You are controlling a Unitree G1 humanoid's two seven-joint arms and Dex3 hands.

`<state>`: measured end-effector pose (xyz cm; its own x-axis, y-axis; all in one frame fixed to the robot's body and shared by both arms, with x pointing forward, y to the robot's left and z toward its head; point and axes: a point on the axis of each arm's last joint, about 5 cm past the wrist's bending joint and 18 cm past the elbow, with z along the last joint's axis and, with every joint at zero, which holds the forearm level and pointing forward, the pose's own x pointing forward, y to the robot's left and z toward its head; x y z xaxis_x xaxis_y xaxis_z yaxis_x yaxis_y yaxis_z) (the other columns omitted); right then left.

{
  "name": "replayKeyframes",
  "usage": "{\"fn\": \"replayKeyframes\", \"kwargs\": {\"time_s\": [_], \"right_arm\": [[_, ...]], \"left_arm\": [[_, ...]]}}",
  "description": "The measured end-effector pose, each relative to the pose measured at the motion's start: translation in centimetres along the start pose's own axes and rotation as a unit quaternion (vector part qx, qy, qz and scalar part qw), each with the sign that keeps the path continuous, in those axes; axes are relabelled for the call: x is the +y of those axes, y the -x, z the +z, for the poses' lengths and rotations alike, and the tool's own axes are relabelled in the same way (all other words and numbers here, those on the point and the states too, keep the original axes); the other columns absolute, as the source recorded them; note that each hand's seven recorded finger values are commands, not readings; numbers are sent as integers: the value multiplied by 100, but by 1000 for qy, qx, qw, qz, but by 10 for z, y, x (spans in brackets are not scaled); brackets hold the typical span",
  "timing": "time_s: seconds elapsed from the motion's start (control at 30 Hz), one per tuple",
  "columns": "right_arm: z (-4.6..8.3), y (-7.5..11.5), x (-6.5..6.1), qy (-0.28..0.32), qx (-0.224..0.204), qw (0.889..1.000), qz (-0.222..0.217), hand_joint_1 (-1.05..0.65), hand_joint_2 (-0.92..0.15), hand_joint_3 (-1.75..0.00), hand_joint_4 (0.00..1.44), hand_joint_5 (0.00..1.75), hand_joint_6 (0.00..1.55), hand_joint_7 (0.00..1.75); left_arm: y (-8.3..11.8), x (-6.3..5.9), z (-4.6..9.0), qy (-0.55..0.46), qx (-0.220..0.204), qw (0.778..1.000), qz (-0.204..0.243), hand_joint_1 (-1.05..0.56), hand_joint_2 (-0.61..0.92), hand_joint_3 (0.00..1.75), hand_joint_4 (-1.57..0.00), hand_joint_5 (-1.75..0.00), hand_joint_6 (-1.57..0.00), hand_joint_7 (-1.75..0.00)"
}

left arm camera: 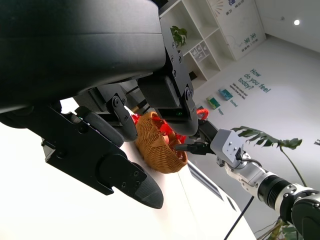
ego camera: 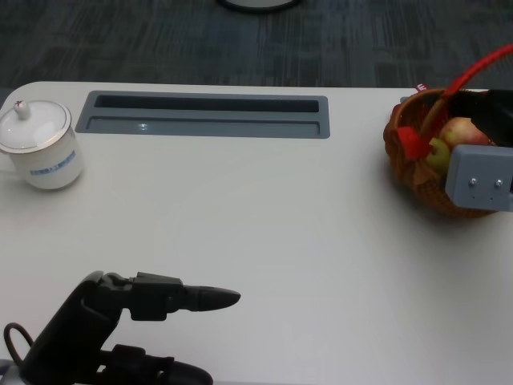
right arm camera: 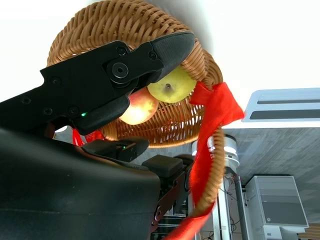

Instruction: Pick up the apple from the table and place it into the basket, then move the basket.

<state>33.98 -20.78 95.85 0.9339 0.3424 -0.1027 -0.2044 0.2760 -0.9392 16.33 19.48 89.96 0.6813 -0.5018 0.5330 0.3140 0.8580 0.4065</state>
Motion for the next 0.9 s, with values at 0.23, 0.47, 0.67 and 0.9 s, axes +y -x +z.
{"fn": "replayKeyframes", "kwargs": {"time_s": [0.23,0.47,0.67,0.9], "right_arm": [[-4,3,-3,-13,-3,1000,-9,-102,-82,0,21,0,14,1],[-11,9,-11,-52,-10,998,22,-92,-78,0,34,4,29,4],[-22,20,-14,-95,-19,994,47,-85,-75,0,38,2,35,2],[-35,37,-8,-121,-31,991,51,-84,-75,0,37,0,34,0]], "left_arm": [[-1,1,0,-1,-2,1000,-1,-41,68,0,-104,0,-95,0],[-1,1,0,-1,-5,1000,0,-41,68,0,-104,0,-95,0],[-1,0,-1,5,-11,1000,4,-41,67,0,-104,0,-95,0],[-1,1,-1,6,-11,1000,1,-41,67,0,-103,0,-95,0]]}}
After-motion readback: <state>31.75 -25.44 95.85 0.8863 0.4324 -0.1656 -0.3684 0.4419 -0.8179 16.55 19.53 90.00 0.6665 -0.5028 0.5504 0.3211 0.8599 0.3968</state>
